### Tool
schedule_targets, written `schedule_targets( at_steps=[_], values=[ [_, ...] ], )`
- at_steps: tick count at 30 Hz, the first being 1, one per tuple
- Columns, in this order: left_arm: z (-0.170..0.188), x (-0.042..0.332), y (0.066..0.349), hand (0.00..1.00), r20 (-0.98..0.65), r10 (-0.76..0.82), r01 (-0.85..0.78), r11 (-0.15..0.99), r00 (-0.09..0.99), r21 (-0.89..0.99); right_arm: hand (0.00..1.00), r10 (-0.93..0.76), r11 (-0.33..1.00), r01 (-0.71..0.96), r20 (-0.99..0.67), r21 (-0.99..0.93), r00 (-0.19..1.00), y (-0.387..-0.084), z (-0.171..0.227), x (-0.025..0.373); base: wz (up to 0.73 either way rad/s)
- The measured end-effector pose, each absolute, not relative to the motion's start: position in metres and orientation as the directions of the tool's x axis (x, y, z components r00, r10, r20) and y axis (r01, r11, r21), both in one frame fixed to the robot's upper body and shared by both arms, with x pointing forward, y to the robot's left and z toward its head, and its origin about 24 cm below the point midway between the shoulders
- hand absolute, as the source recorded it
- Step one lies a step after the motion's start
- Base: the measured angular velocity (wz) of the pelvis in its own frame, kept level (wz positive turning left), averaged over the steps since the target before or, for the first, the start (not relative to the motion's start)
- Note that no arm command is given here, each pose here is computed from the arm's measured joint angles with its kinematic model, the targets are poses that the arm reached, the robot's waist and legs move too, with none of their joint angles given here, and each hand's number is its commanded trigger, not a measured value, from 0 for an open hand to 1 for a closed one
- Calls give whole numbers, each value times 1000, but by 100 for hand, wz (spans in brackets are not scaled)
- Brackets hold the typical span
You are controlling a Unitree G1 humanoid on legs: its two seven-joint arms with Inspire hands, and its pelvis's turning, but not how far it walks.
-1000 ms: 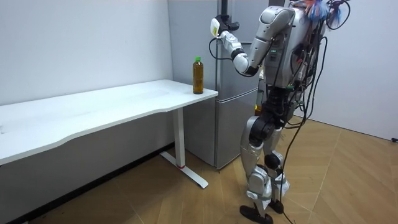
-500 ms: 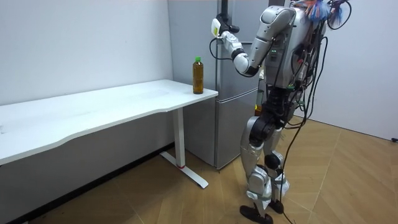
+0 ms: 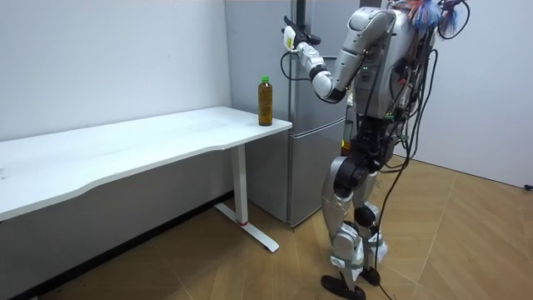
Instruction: Put the bottle in the upper fridge
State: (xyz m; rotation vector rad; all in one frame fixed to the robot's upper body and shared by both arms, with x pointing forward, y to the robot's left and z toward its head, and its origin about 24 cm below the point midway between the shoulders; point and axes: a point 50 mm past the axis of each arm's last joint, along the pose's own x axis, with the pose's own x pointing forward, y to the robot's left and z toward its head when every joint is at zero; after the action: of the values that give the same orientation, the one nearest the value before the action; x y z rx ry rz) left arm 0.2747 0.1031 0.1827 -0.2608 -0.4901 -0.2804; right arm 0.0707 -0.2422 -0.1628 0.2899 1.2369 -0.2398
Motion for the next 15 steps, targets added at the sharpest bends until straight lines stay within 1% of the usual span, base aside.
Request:
schedule_targets(
  at_steps=[8, 10, 15],
  values=[
    [178, 274, 93, 0, 484, -236, 357, 918, 843, -173, 0, -23, 944, 320, -949, 83, 314, -243, -162, 73, 3],
    [171, 275, 83, 0, 466, -275, 389, 906, 841, -167, 0, -23, 944, 319, -948, 83, 316, -243, -162, 74, 0],
    [164, 275, 75, 0, 454, -316, 444, 872, 833, -208, 0, -24, 945, 316, -948, 82, 319, -242, -162, 75, 0]
  ],
)
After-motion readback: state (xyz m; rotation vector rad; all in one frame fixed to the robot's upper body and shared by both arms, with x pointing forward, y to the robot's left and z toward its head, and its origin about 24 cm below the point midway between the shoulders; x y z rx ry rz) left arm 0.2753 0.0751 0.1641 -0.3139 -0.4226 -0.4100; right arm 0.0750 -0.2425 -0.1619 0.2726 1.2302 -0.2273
